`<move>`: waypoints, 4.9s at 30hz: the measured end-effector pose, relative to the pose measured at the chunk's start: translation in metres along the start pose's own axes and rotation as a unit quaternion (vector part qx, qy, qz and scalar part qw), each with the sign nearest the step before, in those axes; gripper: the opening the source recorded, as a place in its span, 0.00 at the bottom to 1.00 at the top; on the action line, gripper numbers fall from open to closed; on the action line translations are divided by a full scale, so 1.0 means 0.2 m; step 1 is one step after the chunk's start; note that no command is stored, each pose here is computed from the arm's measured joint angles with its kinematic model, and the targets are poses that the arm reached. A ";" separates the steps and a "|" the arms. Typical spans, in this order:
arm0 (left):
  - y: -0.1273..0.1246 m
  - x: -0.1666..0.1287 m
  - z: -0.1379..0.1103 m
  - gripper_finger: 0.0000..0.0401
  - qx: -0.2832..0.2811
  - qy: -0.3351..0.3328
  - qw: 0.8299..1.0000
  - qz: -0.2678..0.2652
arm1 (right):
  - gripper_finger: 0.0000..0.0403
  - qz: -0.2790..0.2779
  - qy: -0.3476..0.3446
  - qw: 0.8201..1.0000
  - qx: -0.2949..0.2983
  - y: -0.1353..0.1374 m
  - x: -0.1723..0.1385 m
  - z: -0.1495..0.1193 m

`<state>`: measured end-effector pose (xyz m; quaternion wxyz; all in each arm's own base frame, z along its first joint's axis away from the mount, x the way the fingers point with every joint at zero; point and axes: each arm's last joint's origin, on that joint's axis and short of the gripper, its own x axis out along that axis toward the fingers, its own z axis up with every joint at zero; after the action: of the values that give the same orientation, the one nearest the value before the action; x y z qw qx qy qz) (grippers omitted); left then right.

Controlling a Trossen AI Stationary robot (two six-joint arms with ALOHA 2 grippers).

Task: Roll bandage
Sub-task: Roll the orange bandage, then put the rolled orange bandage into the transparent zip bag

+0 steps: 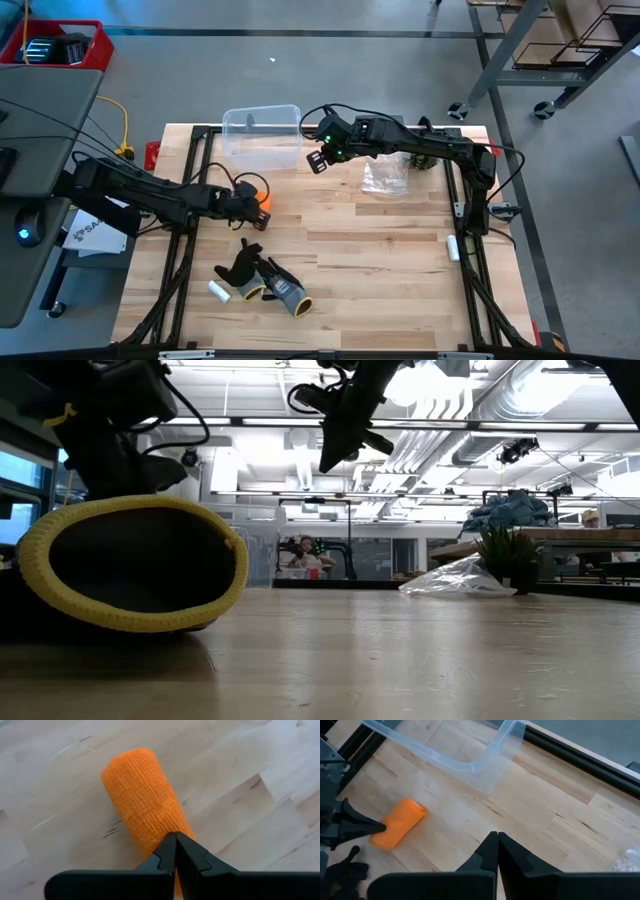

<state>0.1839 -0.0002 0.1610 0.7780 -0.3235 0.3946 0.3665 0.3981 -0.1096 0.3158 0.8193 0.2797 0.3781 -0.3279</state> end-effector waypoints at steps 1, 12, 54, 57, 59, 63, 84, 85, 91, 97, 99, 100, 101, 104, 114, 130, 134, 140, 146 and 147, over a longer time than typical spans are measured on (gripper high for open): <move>0.00 0.01 -0.01 0.00 -0.005 -0.001 1.000 -0.007 | 0.00 0.000 0.000 1.000 0.000 0.00 0.00 0.00; 0.06 0.08 -0.07 0.00 -0.037 -0.006 0.999 -0.012 | 0.00 0.000 0.000 1.000 0.003 0.00 0.00 0.00; -0.13 -0.27 0.22 0.00 0.015 -0.181 0.978 -0.102 | 0.00 -0.201 0.241 0.949 0.021 -0.22 -0.25 -0.38; -0.13 -0.27 0.22 0.00 0.037 -0.188 0.977 -0.098 | 0.00 -0.204 0.260 0.943 0.046 -0.32 -0.20 -0.49; -0.13 -0.27 0.22 0.00 0.039 -0.186 0.977 -0.102 | 0.00 -0.203 0.256 0.941 0.093 -0.42 -0.16 -0.54; -0.14 -0.27 0.22 0.00 0.032 -0.166 0.978 -0.121 | 0.00 -0.217 0.215 0.928 0.215 -0.62 -0.15 -0.67; -0.14 -0.27 0.20 0.00 -0.037 -0.117 0.981 -0.153 | 0.33 -0.123 -0.009 0.918 0.378 -1.02 0.00 -1.10; -0.14 -0.27 0.20 0.00 -0.046 -0.115 0.980 -0.154 | 0.39 -0.127 -0.016 0.924 0.361 -1.02 0.00 -1.08; -0.14 -0.27 0.20 0.00 -0.063 -0.112 0.979 -0.155 | 0.62 -0.116 -0.043 0.946 0.301 -1.05 0.01 -1.01; -0.14 -0.27 0.20 0.00 -0.077 -0.112 0.978 -0.157 | 0.63 -0.102 -0.027 0.950 0.293 -1.10 0.09 -0.97; -0.14 -0.27 0.21 0.00 -0.082 -0.112 0.977 -0.159 | 0.64 -0.086 -0.019 0.952 0.292 -1.10 0.12 -0.96; -0.14 -0.27 0.21 0.00 -0.085 -0.112 0.977 -0.159 | 0.64 -0.077 -0.017 0.954 0.290 -1.10 0.14 -0.96; -0.14 -0.27 0.21 0.00 -0.086 -0.112 0.977 -0.159 | 0.64 -0.068 -0.014 0.955 0.288 -1.09 0.16 -0.95; -0.14 -0.27 0.21 0.00 -0.086 -0.112 0.977 -0.159 | 0.62 -0.057 0.003 0.953 0.297 -1.09 0.21 -0.96; -0.15 -0.27 0.21 0.00 0.014 -0.128 0.980 -0.154 | 0.04 0.037 0.035 0.931 0.363 -1.03 0.24 -0.95; -0.38 -0.56 0.41 0.09 0.595 -0.286 0.749 -0.062 | 0.00 0.334 0.009 0.866 0.372 -0.65 -0.28 -0.60; -0.43 -0.58 0.44 0.19 0.674 -0.301 0.675 0.000 | 0.00 0.359 -0.032 0.860 0.360 -0.57 -0.40 -0.50; -0.52 -0.61 0.52 0.33 0.712 -0.362 0.591 0.107 | 0.00 0.366 -0.038 0.862 0.350 -0.47 -0.54 -0.44; -0.55 -0.63 0.54 0.42 0.740 -0.390 0.533 0.131 | 0.00 0.380 -0.031 0.859 0.341 -0.42 -0.65 -0.41; -0.55 -0.63 0.54 0.43 0.742 -0.390 0.530 0.129 | 0.00 0.383 -0.029 0.859 0.339 -0.41 -0.66 -0.41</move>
<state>0.2618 -0.0118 0.3442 0.7589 0.5997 0.2192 0.1281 0.2351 -0.0597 0.3593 0.7451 0.6536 0.0823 -0.1040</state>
